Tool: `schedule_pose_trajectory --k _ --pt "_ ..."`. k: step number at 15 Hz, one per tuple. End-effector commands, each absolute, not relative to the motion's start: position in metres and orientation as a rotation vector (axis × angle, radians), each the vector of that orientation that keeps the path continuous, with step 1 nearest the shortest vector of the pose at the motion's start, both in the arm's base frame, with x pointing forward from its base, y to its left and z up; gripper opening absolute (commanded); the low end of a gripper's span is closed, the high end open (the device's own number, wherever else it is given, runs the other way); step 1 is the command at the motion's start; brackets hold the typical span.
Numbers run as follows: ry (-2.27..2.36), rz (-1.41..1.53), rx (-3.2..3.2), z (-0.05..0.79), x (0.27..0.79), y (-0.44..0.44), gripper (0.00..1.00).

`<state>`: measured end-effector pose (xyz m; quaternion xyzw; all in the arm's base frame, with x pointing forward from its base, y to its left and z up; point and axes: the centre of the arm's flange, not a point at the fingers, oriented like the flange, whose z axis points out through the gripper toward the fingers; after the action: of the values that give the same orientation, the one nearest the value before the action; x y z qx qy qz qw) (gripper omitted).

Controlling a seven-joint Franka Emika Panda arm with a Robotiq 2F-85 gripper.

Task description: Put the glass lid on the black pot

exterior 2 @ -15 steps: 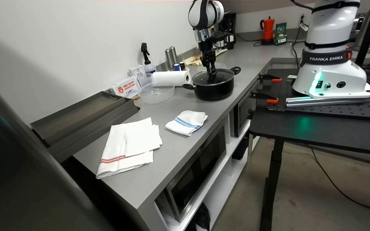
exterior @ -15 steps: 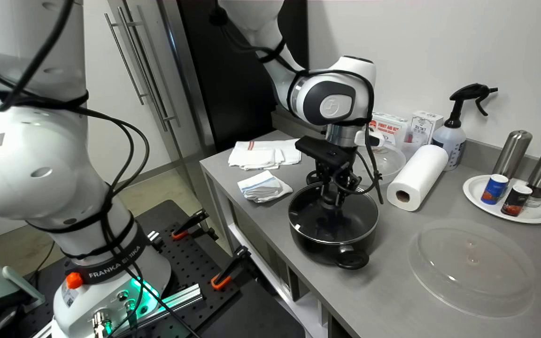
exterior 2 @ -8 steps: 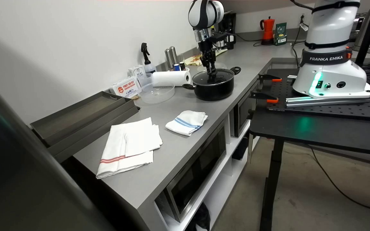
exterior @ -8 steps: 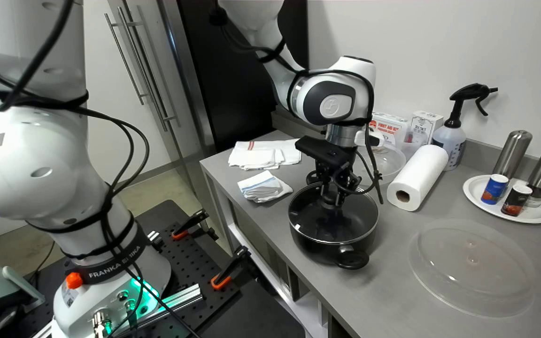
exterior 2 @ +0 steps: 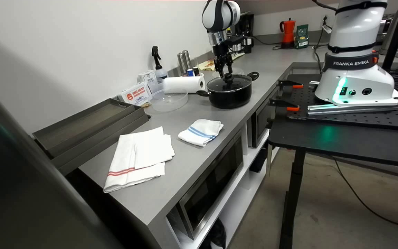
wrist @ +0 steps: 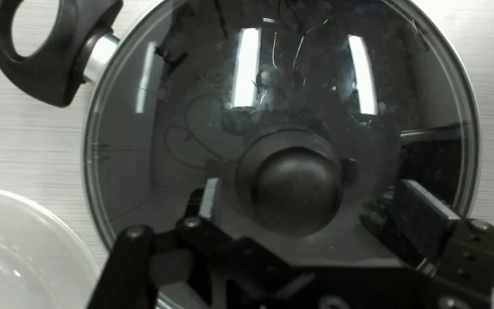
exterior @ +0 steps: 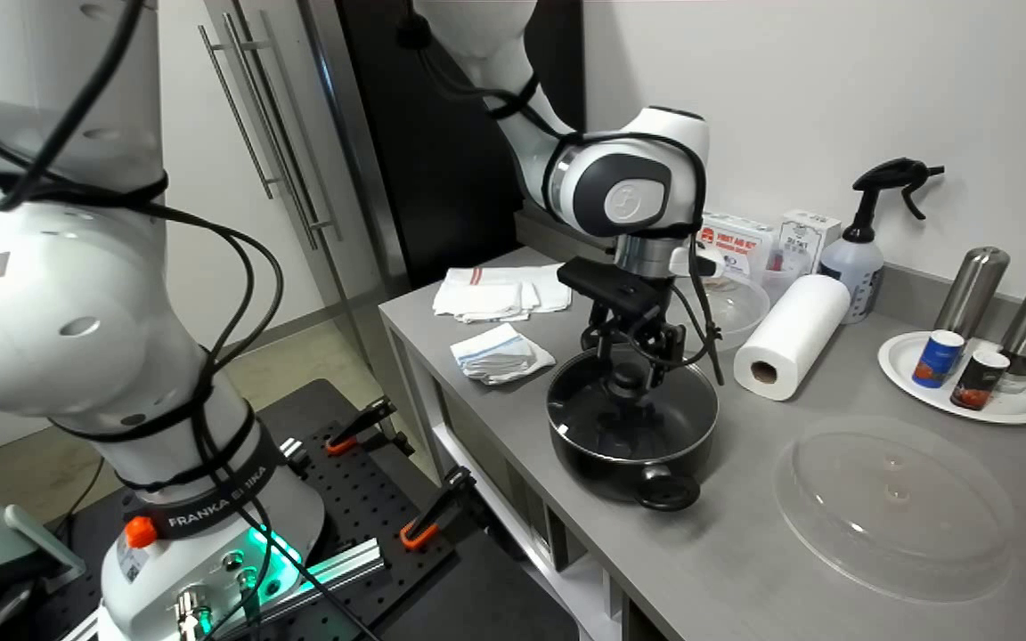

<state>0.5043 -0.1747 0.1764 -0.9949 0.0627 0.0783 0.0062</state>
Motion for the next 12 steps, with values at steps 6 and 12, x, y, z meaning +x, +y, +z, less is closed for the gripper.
schedule_pose_trajectory --k 6,12 --pt "0.172 0.253 -3.115 0.19 0.498 -0.167 1.0" --pt "0.167 0.193 -3.135 0.221 0.489 -0.162 1.0"
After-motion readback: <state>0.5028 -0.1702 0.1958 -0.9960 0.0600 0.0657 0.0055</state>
